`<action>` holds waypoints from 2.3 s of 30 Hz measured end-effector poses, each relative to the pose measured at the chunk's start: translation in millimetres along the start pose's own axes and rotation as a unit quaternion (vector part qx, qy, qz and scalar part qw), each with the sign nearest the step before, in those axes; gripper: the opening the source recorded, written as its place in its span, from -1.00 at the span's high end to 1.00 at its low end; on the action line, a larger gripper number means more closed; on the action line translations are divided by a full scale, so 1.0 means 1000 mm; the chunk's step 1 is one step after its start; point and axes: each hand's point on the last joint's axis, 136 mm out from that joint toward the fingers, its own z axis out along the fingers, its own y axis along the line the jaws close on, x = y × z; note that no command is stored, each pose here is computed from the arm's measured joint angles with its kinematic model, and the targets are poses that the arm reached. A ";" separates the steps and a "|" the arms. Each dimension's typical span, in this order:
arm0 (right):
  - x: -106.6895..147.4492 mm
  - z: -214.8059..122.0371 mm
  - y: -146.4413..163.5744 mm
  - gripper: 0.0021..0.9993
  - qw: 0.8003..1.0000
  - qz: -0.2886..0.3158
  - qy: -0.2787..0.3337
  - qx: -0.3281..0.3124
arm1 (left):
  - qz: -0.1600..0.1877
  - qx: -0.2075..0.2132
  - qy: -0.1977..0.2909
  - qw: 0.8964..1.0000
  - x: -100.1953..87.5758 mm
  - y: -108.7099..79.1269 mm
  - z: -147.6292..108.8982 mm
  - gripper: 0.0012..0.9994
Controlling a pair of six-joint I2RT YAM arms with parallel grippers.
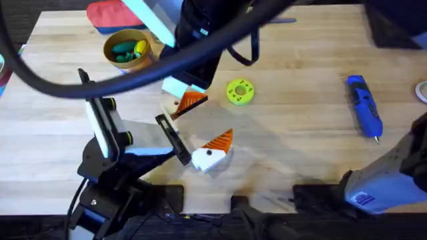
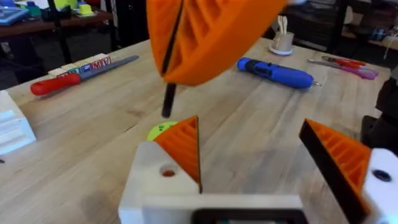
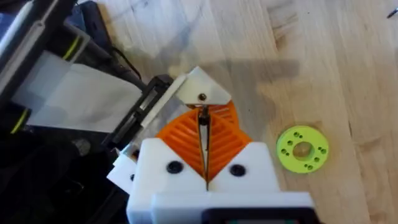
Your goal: Pick up the gripper from the table and insert it into the empty holder that is missing its gripper. Then pick up a screw, insert it into the mounting hole, and use the screwdriver to tighten it. Finally, clean up the table by picking up the vegetable and placing it into the bucket.
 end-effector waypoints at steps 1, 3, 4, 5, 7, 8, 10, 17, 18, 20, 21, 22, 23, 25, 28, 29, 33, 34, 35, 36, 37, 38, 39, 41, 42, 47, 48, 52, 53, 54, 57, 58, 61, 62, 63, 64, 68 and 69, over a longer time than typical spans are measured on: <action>0.001 0.001 0.000 1.00 1.000 0.001 0.002 -0.001 | 0.000 0.000 0.000 1.000 0.000 0.000 0.000 -0.97; 0.002 0.003 0.002 1.00 1.000 0.002 0.006 -0.007 | 0.000 0.000 0.000 1.000 0.000 0.000 0.000 -0.97; 0.002 0.005 0.002 1.00 1.000 0.004 0.009 -0.010 | 0.000 0.000 0.000 1.000 0.000 0.000 0.000 -0.97; 0.003 0.009 0.003 1.00 1.000 0.006 0.013 -0.014 | 0.000 0.000 0.000 1.000 0.000 0.000 0.000 -0.97; 0.003 0.016 0.002 1.00 1.000 0.007 0.022 -0.018 | 0.000 0.000 0.000 1.000 0.000 0.000 0.000 -0.97; 0.004 0.019 0.002 1.00 0.999 0.008 0.027 -0.020 | 0.000 0.000 0.000 1.000 0.000 0.000 0.000 -0.97; 0.005 0.026 0.001 1.00 0.999 0.011 0.035 -0.023 | 0.000 0.000 0.000 1.000 0.000 0.000 0.000 -0.97; 0.006 0.030 0.001 1.00 0.999 0.013 0.040 -0.024 | 0.000 0.000 0.000 1.000 0.000 0.000 0.000 -0.97; 0.006 0.030 0.001 1.00 0.999 0.013 0.041 -0.024 | 0.000 0.000 0.000 1.000 0.000 0.000 0.000 -0.97; 0.007 0.030 0.001 1.00 0.999 0.013 0.041 -0.024 | 0.000 0.000 0.000 1.000 0.000 0.000 0.000 -0.98; 0.007 0.030 0.001 1.00 0.999 0.013 0.041 -0.024 | 0.000 0.000 0.000 1.000 0.000 0.000 0.000 -0.98; 0.007 0.030 0.001 1.00 0.999 0.014 0.042 -0.025 | 0.000 0.000 0.000 1.000 0.000 0.000 0.000 -0.97; 0.007 0.031 0.001 1.00 0.999 0.014 0.042 -0.025 | 0.000 0.000 0.000 1.000 0.000 0.000 0.000 -0.98; 0.007 0.031 0.002 1.00 0.999 0.014 0.044 -0.027 | 0.000 0.000 0.000 1.000 0.000 0.000 0.000 -0.98; 0.007 0.034 0.003 1.00 0.998 0.016 0.046 -0.035 | 0.000 0.000 0.000 1.000 0.000 0.000 0.000 -0.97; 0.007 0.036 0.004 1.00 0.998 0.016 0.047 -0.037 | 0.000 0.000 0.000 1.000 0.000 0.000 0.000 -0.97; 0.006 0.040 0.004 1.00 0.998 0.018 0.048 -0.043 | -0.004 0.000 0.000 1.000 0.000 0.000 0.000 -0.98; 0.006 0.040 0.005 1.00 0.998 0.018 0.049 -0.044 | -0.004 0.000 0.000 1.000 0.000 0.000 0.000 -0.97; 0.006 0.040 0.005 1.00 0.998 0.018 0.048 -0.044 | -0.004 0.000 0.000 1.000 0.000 0.000 0.000 -0.97; 0.006 0.040 0.005 1.00 0.998 0.018 0.048 -0.045 | -0.004 0.000 0.000 1.000 0.000 0.000 0.000 -0.98; 0.006 0.040 0.005 1.00 0.998 0.019 0.048 -0.045 | -0.004 0.000 0.000 1.000 0.000 0.000 0.000 -0.98; 0.006 0.040 0.005 1.00 0.998 0.019 0.048 -0.045 | -0.004 0.000 0.000 1.000 0.000 0.000 0.000 -0.97; 0.006 0.040 0.005 1.00 0.998 0.018 0.049 -0.045 | -0.004 0.000 0.000 1.000 0.000 0.000 0.000 -0.97; 0.007 0.040 0.003 1.00 0.998 0.018 0.051 -0.039 | -0.004 0.000 0.000 1.000 0.000 0.000 0.000 -0.98; 0.008 0.040 0.002 1.00 0.998 0.018 0.054 -0.034 | -0.004 0.000 0.000 1.000 0.000 0.000 0.000 -0.97; 0.012 0.043 -0.005 1.00 0.998 0.018 0.064 -0.017 | -0.002 0.000 0.000 1.000 0.000 0.000 0.000 -0.97; 0.012 0.044 -0.006 1.00 0.998 0.018 0.065 -0.016 | -0.002 0.000 0.000 1.000 0.000 0.000 0.000 -0.97; 0.012 0.047 -0.006 1.00 0.997 0.018 0.069 -0.015 | -0.002 0.000 0.000 1.000 0.000 0.000 0.000 -0.97; 0.012 0.047 -0.006 1.00 0.997 0.018 0.069 -0.015 | -0.002 0.000 0.000 1.000 0.000 0.000 0.000 -0.97; 0.012 0.047 -0.006 1.00 0.997 0.018 0.069 -0.016 | -0.002 0.000 0.000 1.000 0.000 0.000 0.000 -0.97; 0.011 0.047 -0.004 1.00 0.997 0.018 0.065 -0.021 | -0.002 0.000 0.000 1.000 0.000 0.000 0.000 -0.97; 0.010 0.047 -0.004 1.00 0.997 0.018 0.065 -0.022 | -0.002 0.000 0.000 1.000 0.000 0.000 0.000 -0.98; 0.010 0.048 -0.004 1.00 0.997 0.018 0.065 -0.023 | -0.001 0.000 0.000 1.000 0.000 0.000 0.000 -0.97; 0.010 0.048 -0.004 1.00 0.997 0.018 0.065 -0.023 | -0.001 0.000 0.000 1.000 0.000 0.000 0.000 -0.97; 0.010 0.048 -0.004 1.00 0.997 0.018 0.065 -0.023 | -0.001 0.000 0.000 1.000 0.000 0.000 0.000 -0.97; 0.010 0.048 -0.004 0.97 0.997 0.019 0.065 -0.023 | -0.001 0.000 0.000 1.000 0.000 0.000 0.000 -0.97; 0.010 0.048 -0.003 -0.04 0.997 0.021 0.065 -0.024 | 0.000 0.000 0.000 1.000 0.000 0.000 0.000 -0.98; 0.010 0.048 -0.003 -0.25 0.997 0.023 0.064 -0.024 | 0.000 0.000 0.000 1.000 0.000 0.000 0.000 -0.97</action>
